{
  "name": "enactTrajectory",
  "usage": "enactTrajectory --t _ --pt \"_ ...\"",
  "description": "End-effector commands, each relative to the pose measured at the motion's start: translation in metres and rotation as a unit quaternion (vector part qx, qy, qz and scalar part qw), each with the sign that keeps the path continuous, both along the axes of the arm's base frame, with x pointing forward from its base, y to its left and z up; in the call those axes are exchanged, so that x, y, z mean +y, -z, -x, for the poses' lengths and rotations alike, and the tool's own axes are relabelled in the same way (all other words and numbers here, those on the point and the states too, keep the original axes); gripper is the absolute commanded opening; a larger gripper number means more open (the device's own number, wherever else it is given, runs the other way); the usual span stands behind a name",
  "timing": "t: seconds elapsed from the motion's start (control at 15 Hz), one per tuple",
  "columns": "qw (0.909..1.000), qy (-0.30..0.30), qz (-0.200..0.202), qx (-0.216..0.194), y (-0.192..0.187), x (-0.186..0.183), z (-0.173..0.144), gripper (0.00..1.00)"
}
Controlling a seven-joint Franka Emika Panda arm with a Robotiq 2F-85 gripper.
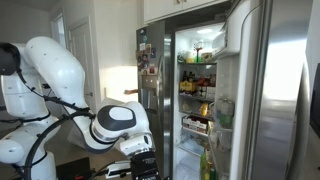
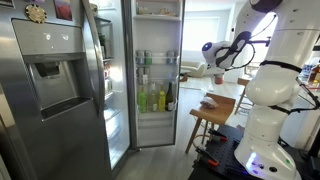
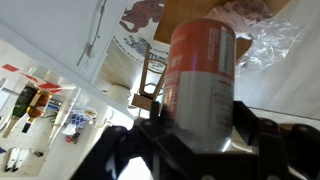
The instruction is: Remove the pink can from the fridge and place it on the stool
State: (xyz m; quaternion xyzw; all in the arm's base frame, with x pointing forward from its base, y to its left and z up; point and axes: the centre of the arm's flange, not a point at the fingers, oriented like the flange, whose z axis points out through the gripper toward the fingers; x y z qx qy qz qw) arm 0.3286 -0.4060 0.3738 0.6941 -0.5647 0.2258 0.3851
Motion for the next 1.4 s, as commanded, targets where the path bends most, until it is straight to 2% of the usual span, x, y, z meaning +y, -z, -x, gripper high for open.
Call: enactTrajectory --t 0.0,0.4,0.73,1.33 --pt "0.9998 0.008 0.011 -0.017 0.009 -0.027 -0.004 0.48" --pt "0.9986 0.032 0.026 -0.032 0.04 -0.049 -0.001 0.48" --pt "0.9982 0.048 0.028 -0.022 0.067 -0.071 -0.001 0.48" --pt "0.999 0.034 0.028 -0.006 0.106 -0.115 -0.017 0.48"
